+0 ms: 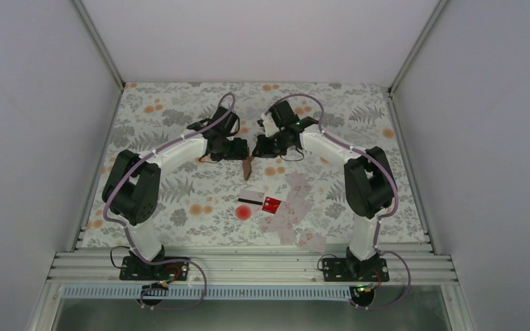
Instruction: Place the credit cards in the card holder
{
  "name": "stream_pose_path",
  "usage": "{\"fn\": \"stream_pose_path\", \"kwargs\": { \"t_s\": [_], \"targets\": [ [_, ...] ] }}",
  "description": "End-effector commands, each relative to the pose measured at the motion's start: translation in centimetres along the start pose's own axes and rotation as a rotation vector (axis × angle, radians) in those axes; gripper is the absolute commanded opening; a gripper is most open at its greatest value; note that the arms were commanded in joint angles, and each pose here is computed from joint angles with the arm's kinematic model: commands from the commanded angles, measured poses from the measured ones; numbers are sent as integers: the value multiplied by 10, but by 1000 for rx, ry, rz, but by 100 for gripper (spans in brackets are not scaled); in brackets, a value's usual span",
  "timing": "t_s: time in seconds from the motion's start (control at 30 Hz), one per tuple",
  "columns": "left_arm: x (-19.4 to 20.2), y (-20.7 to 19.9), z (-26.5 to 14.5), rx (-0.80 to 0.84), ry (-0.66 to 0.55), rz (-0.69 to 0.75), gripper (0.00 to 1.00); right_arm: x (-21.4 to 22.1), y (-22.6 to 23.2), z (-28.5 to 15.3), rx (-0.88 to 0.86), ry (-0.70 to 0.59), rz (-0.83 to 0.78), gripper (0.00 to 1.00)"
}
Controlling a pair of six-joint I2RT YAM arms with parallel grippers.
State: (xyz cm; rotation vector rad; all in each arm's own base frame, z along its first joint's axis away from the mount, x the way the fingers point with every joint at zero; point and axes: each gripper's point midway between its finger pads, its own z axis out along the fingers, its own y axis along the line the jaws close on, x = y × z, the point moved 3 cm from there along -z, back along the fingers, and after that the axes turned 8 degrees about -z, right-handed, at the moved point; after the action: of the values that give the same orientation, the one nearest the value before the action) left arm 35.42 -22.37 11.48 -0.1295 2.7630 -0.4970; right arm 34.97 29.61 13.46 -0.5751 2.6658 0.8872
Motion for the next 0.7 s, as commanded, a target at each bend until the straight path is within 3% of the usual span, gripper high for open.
{"fn": "stream_pose_path", "kwargs": {
  "t_s": [0.0, 0.23, 0.43, 0.67],
  "targets": [
    [-2, -5, 4, 49, 7, -26, 77, -3, -1, -3, -10, -18, 10, 4],
    [4, -4, 4, 77, 30, -22, 77, 3, -8, 0, -9, -10, 28, 4],
    [10, 3, 16, 49, 55, -25, 70, 4, -11, 1, -2, -7, 29, 4],
    [5, -20, 8, 134, 47, 29, 78, 3, -11, 0, -6, -6, 28, 4]
  ]
}}
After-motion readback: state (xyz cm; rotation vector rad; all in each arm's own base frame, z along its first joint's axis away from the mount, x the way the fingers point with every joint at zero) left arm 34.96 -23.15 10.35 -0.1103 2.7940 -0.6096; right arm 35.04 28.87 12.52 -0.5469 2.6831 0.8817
